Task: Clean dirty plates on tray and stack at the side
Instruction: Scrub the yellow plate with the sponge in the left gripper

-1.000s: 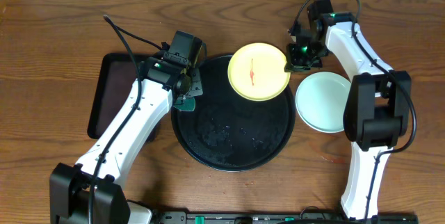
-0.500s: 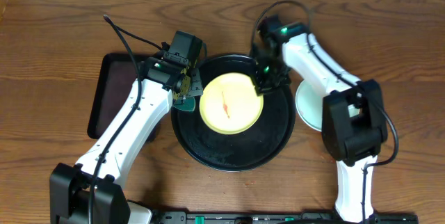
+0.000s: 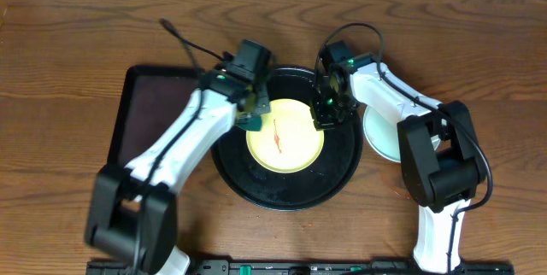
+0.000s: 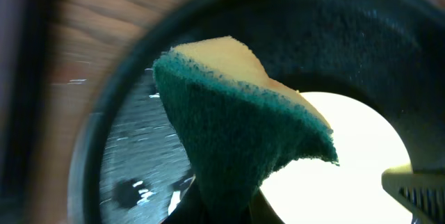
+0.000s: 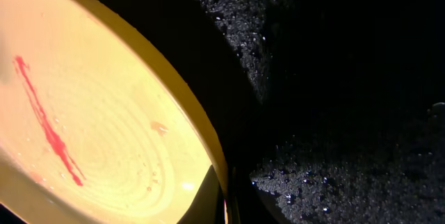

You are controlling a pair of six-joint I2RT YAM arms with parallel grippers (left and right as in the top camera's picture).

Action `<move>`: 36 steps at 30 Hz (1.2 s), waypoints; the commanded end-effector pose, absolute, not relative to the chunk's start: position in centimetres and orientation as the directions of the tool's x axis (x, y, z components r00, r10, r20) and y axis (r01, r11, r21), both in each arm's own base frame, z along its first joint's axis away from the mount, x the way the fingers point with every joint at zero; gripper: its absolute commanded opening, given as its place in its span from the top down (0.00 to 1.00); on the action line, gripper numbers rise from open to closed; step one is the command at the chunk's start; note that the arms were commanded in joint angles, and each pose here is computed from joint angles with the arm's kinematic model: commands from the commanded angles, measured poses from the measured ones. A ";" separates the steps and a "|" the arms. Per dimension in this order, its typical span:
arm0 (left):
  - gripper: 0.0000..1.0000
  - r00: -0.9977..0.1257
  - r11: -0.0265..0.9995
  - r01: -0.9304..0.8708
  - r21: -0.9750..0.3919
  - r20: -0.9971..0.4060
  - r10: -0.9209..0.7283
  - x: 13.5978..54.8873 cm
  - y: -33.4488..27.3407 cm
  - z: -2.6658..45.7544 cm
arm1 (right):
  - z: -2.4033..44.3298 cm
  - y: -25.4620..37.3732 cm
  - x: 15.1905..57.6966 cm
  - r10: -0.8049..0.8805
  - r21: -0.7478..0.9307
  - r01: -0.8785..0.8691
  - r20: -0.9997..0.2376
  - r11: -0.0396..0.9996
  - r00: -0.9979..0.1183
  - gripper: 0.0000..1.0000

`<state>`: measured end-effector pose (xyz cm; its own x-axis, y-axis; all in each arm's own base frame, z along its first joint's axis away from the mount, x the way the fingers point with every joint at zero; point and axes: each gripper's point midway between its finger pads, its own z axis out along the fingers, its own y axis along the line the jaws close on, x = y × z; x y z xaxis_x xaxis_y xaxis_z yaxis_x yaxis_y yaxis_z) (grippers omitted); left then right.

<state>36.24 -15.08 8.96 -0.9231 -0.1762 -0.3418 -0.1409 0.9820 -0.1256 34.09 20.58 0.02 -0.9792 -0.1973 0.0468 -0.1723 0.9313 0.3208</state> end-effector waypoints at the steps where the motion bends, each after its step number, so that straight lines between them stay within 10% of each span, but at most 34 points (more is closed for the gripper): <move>1: 0.92 -0.941 0.978 -0.135 -0.159 -0.289 -0.177 36.0 -17.6 6.1 | -2.9 20.2 32.3 -0.164 0.299 -0.121 0.124 0.947 -0.979 0.99; 11: 0.92 -0.964 0.963 -0.228 -0.146 -0.107 -0.244 33.9 -19.0 0.2 | -2.9 20.2 32.4 -0.165 0.300 -0.122 0.122 0.946 -0.979 0.99; 23: 0.92 -0.991 0.885 -0.028 -0.465 0.126 0.035 28.8 -25.3 1.9 | -2.9 20.2 32.4 -0.165 0.299 -0.122 0.122 0.946 -0.979 0.99; 36: 0.93 -0.939 0.990 -0.138 -0.034 -0.312 -0.142 37.3 -17.6 0.9 | -2.9 20.2 32.3 -0.165 0.299 -0.122 0.123 0.946 -0.979 0.99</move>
